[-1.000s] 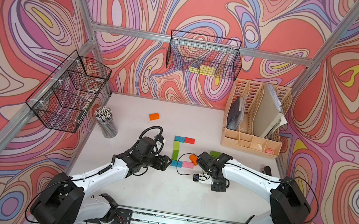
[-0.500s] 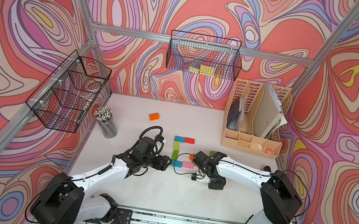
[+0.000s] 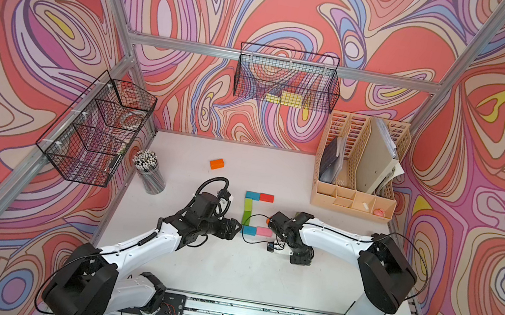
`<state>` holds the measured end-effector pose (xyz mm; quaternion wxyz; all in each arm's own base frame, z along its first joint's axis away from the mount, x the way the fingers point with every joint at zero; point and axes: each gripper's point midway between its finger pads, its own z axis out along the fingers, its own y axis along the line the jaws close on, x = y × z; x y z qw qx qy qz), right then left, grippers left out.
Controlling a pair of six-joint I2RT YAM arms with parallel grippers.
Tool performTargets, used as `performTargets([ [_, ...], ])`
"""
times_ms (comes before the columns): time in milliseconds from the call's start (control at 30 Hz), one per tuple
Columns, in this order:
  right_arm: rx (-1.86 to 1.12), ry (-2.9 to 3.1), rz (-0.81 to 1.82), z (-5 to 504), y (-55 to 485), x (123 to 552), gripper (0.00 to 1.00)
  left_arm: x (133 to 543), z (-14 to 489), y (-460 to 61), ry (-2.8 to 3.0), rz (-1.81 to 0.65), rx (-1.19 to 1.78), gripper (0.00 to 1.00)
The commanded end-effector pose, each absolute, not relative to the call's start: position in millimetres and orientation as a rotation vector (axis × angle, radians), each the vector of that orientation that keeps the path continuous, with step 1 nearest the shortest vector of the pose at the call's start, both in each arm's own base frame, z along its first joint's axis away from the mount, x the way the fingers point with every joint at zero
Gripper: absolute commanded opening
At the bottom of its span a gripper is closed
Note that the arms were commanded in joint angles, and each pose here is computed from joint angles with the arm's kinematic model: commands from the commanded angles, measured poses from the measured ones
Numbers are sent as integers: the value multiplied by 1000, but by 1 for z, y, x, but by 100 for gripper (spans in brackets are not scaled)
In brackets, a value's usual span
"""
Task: Assemble the letter c with building blocks
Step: Assemble the building block at the center of the board.
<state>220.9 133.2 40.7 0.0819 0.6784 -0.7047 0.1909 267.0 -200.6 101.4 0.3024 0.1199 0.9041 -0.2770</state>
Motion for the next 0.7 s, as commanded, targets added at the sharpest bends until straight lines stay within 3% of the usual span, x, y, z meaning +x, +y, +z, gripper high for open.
performTargets([
  [0, 2018, -2128, 575, 41, 138, 224, 18, 264, 104, -201, 2383, -730, 343, 77],
  [667, 1992, -2157, 581, 38, 136, 223, 27, 264, 107, -200, 2368, -729, 341, 77],
])
